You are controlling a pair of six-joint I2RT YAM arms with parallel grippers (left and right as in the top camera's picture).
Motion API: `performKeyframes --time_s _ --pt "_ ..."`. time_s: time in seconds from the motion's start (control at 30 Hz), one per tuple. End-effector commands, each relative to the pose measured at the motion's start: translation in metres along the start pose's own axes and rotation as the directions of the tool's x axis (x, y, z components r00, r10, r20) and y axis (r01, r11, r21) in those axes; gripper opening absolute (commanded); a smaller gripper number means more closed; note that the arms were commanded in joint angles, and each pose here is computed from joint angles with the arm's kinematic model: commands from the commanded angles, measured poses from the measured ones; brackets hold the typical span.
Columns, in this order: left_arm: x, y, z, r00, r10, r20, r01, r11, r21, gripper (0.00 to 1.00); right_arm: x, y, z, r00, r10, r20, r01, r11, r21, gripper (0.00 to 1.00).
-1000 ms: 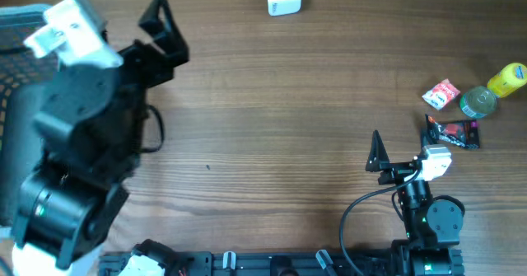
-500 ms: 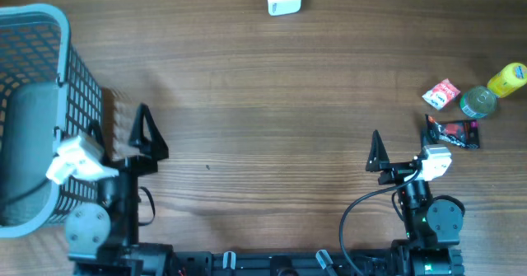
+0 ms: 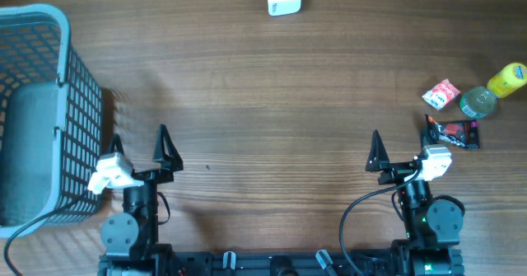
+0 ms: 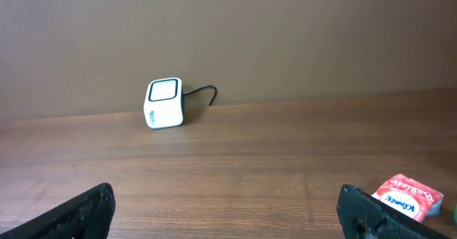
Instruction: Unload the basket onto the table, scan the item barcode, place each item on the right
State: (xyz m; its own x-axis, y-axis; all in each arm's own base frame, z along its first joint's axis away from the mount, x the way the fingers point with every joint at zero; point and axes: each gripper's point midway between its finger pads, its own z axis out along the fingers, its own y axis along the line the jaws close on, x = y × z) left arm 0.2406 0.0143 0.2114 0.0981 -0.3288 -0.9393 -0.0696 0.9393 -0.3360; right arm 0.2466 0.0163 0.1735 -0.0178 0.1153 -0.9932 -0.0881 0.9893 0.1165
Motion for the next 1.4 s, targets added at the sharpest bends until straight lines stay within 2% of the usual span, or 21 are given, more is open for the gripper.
performKeyframes --time_s 0.0,0.13,0.27,1.37 --pt "0.025 0.008 0.002 0.997 0.059 -0.051 -0.059 0.998 -0.008 1.00 -0.002 -0.001 0.000 1.000 0.016 0.011 -0.016 1.000 0.006 1.00" --pt "0.050 0.013 0.001 0.989 0.069 -0.129 -0.072 0.997 -0.017 1.00 -0.002 -0.001 0.000 1.000 0.016 0.010 -0.017 1.000 0.006 1.00" --pt "0.052 0.010 0.001 0.983 0.122 -0.140 -0.121 0.993 0.013 1.00 -0.002 -0.001 0.000 1.000 0.016 0.010 -0.017 1.000 0.006 1.00" --pt "0.054 0.007 0.001 0.982 0.120 -0.147 -0.117 0.993 0.032 1.00 -0.002 -0.001 0.000 1.000 0.016 0.011 -0.016 1.000 0.006 1.00"
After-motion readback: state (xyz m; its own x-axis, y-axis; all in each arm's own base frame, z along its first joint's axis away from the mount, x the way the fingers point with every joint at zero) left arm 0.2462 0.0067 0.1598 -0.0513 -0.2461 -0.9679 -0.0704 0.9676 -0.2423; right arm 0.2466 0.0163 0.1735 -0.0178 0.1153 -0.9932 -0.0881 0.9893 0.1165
